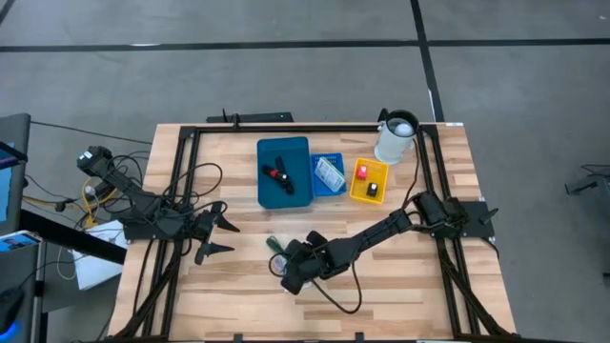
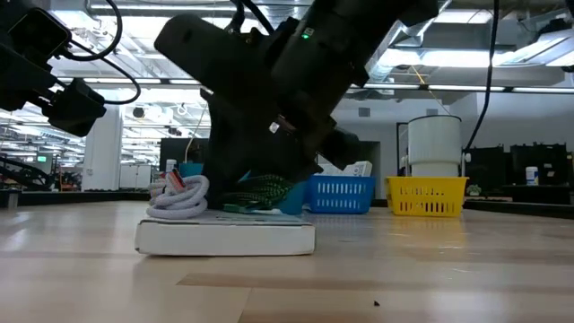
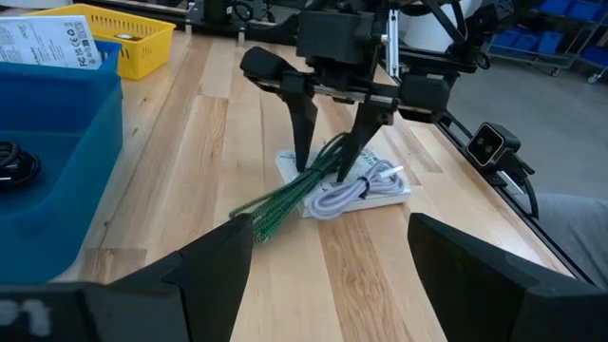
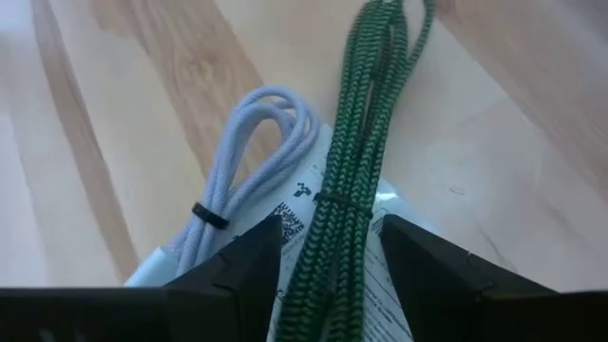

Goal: Pick and place items into bin
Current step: Put the black charger cable into the dark blue bin

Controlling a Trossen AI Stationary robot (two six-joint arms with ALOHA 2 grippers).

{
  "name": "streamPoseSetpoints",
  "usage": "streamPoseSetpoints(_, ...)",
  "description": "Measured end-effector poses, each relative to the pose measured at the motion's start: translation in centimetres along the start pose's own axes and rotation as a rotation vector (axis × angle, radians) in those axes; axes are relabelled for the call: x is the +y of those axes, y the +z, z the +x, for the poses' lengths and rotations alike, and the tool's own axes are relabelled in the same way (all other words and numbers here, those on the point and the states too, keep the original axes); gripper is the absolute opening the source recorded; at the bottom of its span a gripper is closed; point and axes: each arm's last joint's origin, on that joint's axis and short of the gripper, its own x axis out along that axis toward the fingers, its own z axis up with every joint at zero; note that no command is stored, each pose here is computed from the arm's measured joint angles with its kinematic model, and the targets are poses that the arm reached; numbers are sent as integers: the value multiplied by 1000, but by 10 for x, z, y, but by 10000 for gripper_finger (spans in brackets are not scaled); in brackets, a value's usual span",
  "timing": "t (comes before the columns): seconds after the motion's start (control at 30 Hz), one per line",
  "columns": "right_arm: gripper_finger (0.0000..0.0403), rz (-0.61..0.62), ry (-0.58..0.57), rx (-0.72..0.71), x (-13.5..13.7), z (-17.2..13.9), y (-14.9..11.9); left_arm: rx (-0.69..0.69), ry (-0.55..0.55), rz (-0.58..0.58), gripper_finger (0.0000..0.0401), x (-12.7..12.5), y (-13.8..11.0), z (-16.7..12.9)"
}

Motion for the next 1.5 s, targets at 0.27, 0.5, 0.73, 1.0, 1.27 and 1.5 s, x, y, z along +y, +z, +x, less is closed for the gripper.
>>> streamPoseSetpoints(0.27, 135, -44, -23, -29, -2, -2, 3, 1, 0, 0, 270, 0, 0, 0)
streamPoseSetpoints(0.5, 23, -52, -94, -105, -4, -2, 5, 2, 0, 1, 270, 0, 0, 0)
streamPoseSetpoints(0.73, 41, -80, -156, -205, -1, -8, 20, 2, 0, 1, 270, 0, 0, 0)
streamPoseSetpoints(1.0, 22, -183, -361, -404, 0, -23, 54, 3, 1, 1, 270, 0, 0, 0)
streamPoseSetpoints(1.27, 36, -188, -563, -398, -43, -17, 94, 3, 1, 1, 270, 0, 0, 0)
streamPoseSetpoints(1.5, 53, -131, -633, -374, -82, -7, 119, 3, 1, 2, 270, 0, 0, 0)
